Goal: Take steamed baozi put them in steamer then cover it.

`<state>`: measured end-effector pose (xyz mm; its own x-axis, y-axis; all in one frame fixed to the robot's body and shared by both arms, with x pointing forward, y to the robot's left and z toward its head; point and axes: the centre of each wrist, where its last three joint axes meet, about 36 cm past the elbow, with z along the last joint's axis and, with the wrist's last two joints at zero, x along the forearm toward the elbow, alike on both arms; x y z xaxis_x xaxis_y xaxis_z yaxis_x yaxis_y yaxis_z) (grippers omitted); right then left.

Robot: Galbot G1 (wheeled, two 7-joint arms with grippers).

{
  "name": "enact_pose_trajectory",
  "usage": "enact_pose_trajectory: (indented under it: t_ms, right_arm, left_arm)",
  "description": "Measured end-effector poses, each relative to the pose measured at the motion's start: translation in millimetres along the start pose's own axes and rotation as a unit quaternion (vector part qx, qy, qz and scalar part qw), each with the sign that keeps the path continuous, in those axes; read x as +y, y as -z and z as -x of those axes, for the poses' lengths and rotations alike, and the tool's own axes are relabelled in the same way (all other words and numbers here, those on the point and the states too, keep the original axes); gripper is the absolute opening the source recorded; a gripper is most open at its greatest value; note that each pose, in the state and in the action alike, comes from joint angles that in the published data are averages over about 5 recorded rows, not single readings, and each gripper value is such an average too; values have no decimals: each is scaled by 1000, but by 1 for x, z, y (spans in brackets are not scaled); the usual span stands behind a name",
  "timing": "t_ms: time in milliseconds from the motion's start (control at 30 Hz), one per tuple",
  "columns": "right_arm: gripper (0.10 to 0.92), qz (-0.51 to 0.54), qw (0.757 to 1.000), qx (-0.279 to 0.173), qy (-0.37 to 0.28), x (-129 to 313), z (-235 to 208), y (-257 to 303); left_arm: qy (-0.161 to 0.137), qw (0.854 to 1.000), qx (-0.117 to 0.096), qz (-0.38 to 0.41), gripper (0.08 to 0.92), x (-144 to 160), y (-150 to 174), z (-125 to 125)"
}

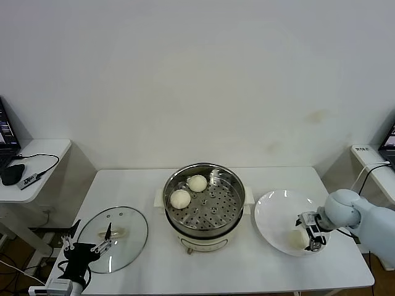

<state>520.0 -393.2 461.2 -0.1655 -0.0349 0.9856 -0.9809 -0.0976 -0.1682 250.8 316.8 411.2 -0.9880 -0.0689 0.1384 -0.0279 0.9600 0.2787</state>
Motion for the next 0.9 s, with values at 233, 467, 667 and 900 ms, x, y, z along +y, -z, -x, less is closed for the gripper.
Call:
enact_pose_trajectory:
  t_ms: [233, 467, 667, 900]
  right_arm:
    - [696, 12, 1000, -4, 4, -2, 7, 1]
    - [585, 24, 1000, -9, 7, -5, 6, 0]
    - [560, 28, 1000, -11, 7, -13, -7, -2]
    - [568, 32, 999, -20, -13, -35, -42, 2]
  left_arm:
    - [1, 1000, 0, 1, 823, 1, -1, 1]
    - [-2, 1000, -4, 1, 823, 0, 1, 4]
    - [-3, 1000, -8, 0, 823, 0, 3, 6]
    - [-7, 1000, -12, -2, 823, -2, 5, 8]
